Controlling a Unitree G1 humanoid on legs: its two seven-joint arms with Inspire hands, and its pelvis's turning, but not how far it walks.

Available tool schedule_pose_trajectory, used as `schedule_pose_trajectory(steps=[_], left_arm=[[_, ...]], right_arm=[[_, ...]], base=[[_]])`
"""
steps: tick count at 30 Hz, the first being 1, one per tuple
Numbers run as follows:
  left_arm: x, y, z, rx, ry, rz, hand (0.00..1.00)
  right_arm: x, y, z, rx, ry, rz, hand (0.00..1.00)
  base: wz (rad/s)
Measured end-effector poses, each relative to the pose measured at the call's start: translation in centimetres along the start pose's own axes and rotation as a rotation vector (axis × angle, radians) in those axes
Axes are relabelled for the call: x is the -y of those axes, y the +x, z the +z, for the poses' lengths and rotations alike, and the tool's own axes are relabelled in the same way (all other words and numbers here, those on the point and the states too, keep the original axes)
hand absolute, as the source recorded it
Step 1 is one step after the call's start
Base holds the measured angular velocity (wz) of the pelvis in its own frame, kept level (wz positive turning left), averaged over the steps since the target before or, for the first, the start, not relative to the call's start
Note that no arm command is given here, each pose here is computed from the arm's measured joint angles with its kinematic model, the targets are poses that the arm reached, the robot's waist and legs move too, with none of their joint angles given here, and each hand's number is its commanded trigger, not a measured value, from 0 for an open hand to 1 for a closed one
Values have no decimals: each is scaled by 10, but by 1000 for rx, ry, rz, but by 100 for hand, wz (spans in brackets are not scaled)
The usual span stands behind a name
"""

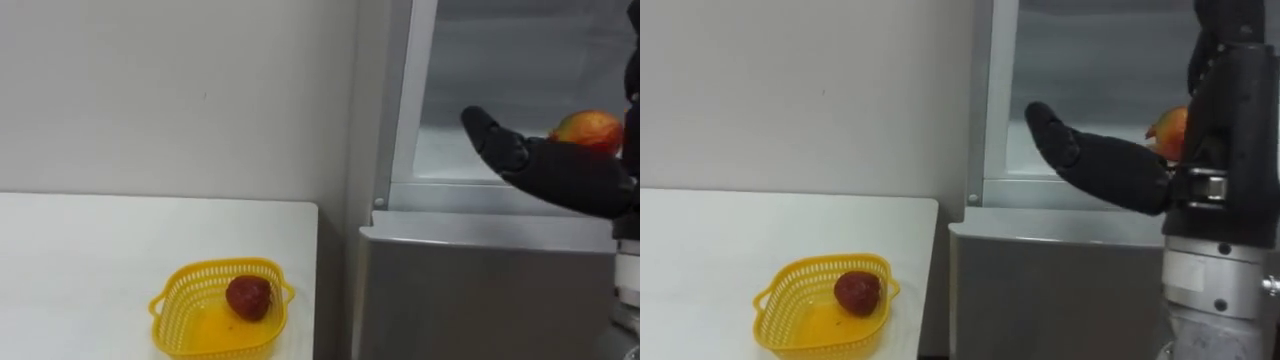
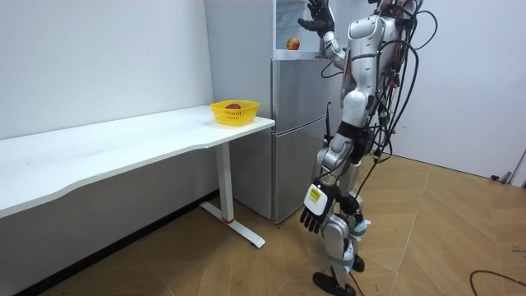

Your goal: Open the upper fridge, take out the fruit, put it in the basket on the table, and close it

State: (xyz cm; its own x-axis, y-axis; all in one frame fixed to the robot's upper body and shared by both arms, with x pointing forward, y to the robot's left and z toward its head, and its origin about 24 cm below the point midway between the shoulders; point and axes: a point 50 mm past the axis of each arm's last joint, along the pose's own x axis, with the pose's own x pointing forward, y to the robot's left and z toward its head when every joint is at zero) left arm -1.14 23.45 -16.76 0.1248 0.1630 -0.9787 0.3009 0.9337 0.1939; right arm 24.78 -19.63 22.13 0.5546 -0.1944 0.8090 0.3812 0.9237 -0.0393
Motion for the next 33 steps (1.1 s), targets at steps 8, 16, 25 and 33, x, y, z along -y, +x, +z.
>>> schedule_pose_trajectory(steps=[8,16,25,33], left_arm=[[-1,-2,-9,-22,-32,3,0],[-4,-2,-11,-25,-64,3,0],[-7,-2,-10,-19,-59,4,0],[-19,-3,-8,-5,-80,23,0]], right_arm=[[19,-1,-29,-131,-74,-80,0],[27,0,-38,-163,-109,-119,0],[43,8,-55,-224,-147,-151,0],[61,7,-88,-381,-239,-139,0]], base=[[0],[0],[1],[4]])
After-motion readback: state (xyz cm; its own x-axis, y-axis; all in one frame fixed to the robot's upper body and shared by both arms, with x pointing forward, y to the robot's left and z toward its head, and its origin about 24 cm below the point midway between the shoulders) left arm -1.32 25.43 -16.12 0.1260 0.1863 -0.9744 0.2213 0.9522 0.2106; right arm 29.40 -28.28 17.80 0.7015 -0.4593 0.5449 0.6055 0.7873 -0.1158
